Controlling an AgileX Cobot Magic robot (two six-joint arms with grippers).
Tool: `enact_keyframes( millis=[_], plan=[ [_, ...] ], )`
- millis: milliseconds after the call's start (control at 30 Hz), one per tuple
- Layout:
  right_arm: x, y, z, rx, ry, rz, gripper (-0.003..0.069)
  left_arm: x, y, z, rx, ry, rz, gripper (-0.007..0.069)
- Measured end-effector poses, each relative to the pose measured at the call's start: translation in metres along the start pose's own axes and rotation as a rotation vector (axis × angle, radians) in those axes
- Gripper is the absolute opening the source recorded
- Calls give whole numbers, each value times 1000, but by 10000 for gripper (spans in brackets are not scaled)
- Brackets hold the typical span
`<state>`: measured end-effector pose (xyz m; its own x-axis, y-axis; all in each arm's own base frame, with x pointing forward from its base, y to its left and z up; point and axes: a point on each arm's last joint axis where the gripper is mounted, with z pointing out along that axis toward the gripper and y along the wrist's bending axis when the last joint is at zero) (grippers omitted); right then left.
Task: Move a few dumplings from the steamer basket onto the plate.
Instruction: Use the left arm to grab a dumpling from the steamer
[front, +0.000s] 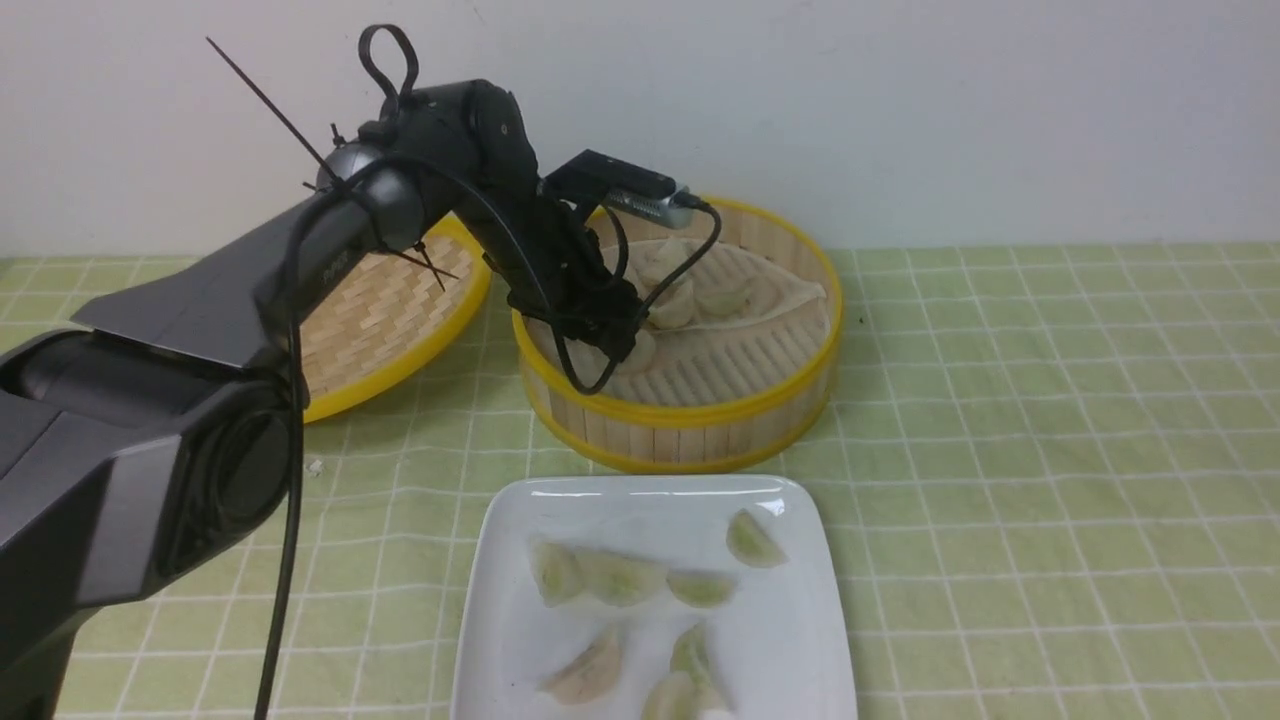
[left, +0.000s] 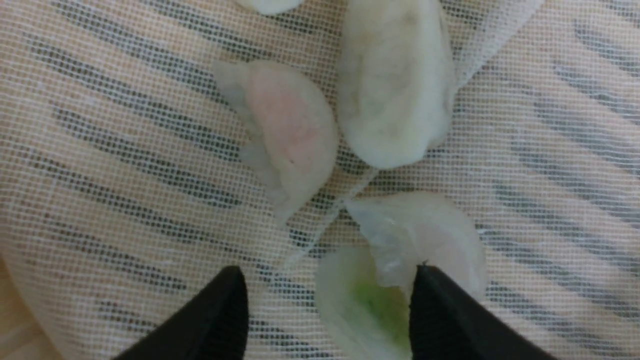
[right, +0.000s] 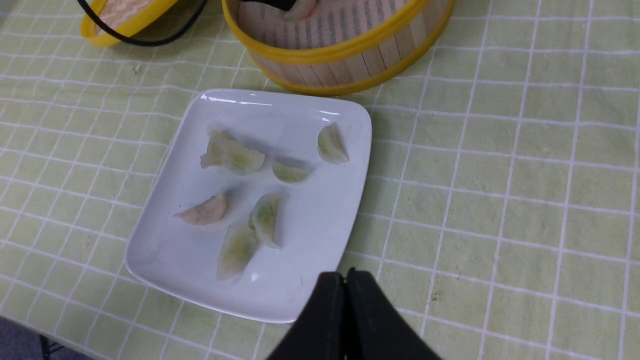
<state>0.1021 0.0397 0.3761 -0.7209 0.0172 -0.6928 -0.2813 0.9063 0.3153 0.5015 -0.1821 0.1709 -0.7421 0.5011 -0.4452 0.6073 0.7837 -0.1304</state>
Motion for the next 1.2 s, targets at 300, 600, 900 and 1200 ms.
enact_keyframes(
  millis=[300, 600, 900, 1200],
  plan=[
    [0, 0, 0, 0, 0, 1, -15, -1, -8, 3, 13, 9, 47, 241],
    [0, 0, 0, 0, 0, 5, -15, -6, -20, -2, 35, 43, 84, 125],
    [0, 0, 0, 0, 0, 8, -15, -24, -29, -55, -13, 7, 82, 119],
    [1, 0, 0, -2, 12, 8, -15, -24, -50, -144, -53, -82, -26, 109]
  ],
)
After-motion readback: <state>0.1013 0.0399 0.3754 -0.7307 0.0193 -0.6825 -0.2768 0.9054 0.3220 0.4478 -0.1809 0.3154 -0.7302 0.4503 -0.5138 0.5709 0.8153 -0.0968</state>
